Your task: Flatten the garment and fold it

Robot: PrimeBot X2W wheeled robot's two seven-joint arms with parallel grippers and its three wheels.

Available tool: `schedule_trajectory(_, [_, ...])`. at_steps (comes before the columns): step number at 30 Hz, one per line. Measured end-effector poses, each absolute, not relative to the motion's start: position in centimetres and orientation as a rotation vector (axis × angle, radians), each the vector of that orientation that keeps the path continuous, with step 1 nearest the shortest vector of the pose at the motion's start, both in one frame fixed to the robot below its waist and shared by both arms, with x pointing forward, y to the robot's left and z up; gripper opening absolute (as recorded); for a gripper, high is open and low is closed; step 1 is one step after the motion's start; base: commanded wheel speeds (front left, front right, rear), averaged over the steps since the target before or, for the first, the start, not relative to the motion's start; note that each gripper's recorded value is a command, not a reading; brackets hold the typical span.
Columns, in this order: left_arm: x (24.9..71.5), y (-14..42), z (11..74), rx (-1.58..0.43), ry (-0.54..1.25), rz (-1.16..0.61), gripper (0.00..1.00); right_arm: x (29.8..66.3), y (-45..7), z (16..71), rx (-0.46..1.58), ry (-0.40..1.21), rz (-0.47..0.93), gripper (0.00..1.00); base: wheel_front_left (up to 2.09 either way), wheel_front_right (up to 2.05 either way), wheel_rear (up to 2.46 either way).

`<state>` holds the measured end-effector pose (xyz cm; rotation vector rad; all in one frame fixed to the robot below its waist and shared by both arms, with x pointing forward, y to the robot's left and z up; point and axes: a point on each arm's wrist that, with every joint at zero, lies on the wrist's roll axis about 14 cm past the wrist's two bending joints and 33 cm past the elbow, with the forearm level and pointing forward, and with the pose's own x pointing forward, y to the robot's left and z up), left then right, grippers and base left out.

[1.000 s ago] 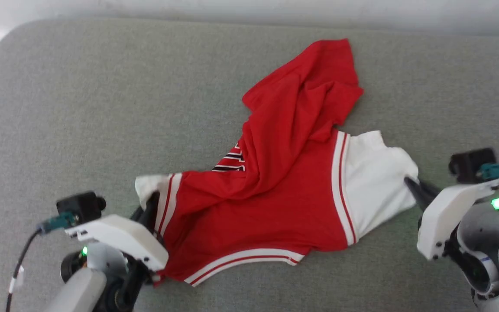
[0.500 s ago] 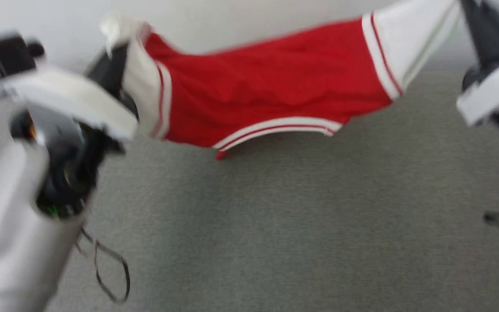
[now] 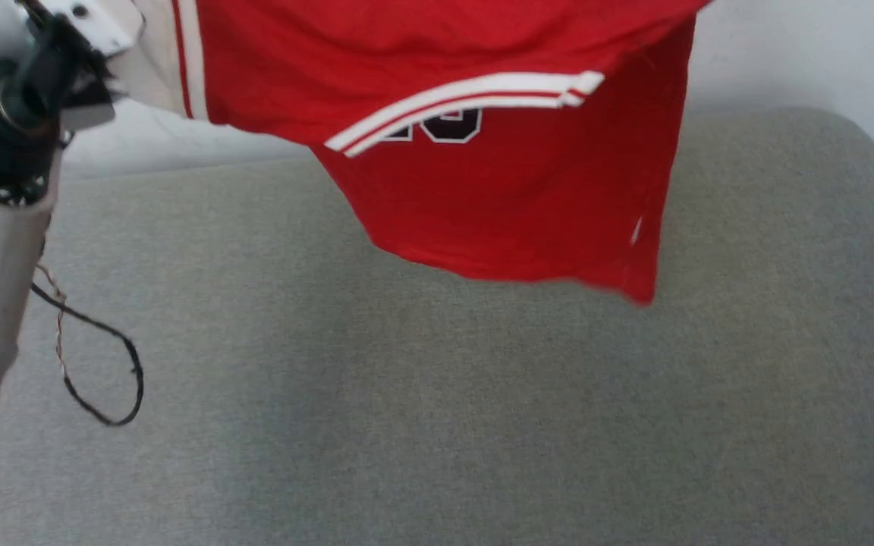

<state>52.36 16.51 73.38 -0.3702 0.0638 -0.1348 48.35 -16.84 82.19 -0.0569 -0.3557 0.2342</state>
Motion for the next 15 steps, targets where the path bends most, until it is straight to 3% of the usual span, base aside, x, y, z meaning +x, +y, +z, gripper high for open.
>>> schedule_trajectory(6, [55.4,15.9,72.1,-0.337,0.104,-0.097,0.00,51.9,-17.9,79.4,-0.102,-0.239,0.184,0.00,0.00,0.00,0.00])
schedule_trajectory(15, [62.1,16.4,74.9,-0.376,-0.087,-0.042,0.00,58.7,-18.6,80.6,-0.171,-0.305,0.121,0.00,0.00,0.00,0.00])
